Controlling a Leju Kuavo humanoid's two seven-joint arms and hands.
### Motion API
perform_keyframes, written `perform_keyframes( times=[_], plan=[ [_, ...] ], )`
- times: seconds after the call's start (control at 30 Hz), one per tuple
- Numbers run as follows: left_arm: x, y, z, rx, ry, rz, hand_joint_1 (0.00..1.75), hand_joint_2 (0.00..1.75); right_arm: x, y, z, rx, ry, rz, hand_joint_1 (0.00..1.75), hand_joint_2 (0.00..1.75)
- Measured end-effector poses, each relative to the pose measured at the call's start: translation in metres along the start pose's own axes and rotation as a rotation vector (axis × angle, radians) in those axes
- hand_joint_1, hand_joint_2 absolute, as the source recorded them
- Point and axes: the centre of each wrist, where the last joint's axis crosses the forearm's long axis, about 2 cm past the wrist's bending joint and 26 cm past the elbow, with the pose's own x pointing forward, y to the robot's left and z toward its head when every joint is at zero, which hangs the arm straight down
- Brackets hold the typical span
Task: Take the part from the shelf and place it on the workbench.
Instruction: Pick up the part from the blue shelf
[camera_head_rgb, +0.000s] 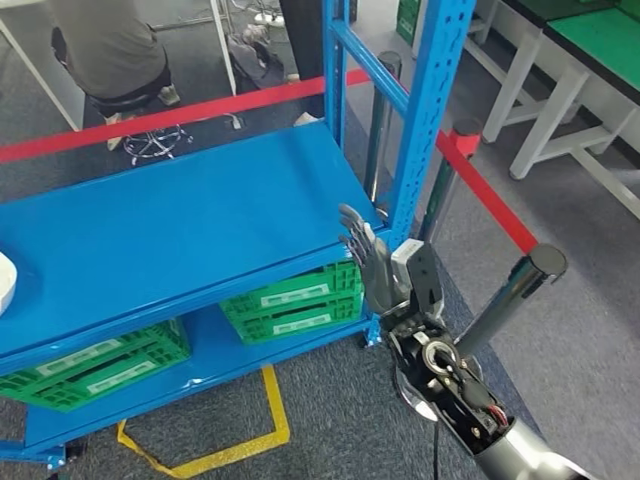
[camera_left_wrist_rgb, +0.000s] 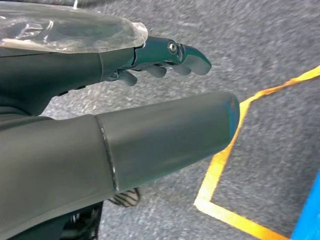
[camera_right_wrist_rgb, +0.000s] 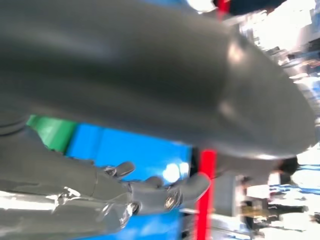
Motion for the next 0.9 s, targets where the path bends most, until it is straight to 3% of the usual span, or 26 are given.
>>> perform_keyframes(
  times=[0.9],
  plan=[
    [0.0004, -0.0007, 0.0, 0.0, -0.01, -0.028, 0.0, 0.0, -0.0048, 0.0007, 0.0036, -0.024, 0.047, 0.02, 0.0, 0.0]
  ],
)
